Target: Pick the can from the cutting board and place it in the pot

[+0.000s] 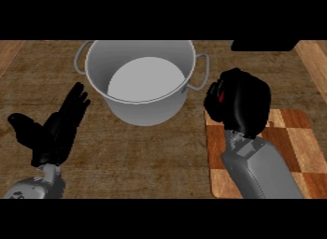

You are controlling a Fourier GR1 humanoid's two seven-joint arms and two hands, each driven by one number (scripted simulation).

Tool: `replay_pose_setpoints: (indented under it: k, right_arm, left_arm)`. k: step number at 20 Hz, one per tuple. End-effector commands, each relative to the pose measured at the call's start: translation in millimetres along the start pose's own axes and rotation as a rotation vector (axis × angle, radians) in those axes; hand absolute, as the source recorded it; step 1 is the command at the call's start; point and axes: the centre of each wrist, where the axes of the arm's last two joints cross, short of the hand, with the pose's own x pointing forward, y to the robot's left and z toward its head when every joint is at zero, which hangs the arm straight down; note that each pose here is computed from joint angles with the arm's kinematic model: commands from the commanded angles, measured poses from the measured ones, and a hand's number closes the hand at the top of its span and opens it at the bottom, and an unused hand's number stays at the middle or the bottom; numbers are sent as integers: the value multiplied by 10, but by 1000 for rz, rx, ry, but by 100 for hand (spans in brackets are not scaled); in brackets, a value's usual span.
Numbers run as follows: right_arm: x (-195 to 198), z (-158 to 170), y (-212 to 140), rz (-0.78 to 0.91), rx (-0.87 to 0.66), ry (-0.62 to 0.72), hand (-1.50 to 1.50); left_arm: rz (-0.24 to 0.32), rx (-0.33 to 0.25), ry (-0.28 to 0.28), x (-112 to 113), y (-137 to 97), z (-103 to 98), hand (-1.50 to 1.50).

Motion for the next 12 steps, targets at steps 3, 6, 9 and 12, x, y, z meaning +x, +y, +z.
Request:
replay_pose_setpoints:
  k: [3,6,9,12]
  right_arm:
    - [901,469,-586,-45,-178,-6,150]
    - [1223,404,-761,-31,-169,13,150]
    - [1404,264,-729,-35,-169,55,150]
    - [1559,94,-878,-57,-144,94,150]
  left_arm:
    - [10,-55,-32,135,-121,-75,0]
    - [5,-85,-5,40,-267,-72,0]
    - [10,-74,-24,92,-121,-112,0]
    - [-5,-89,-21,110,-273,-139,0]
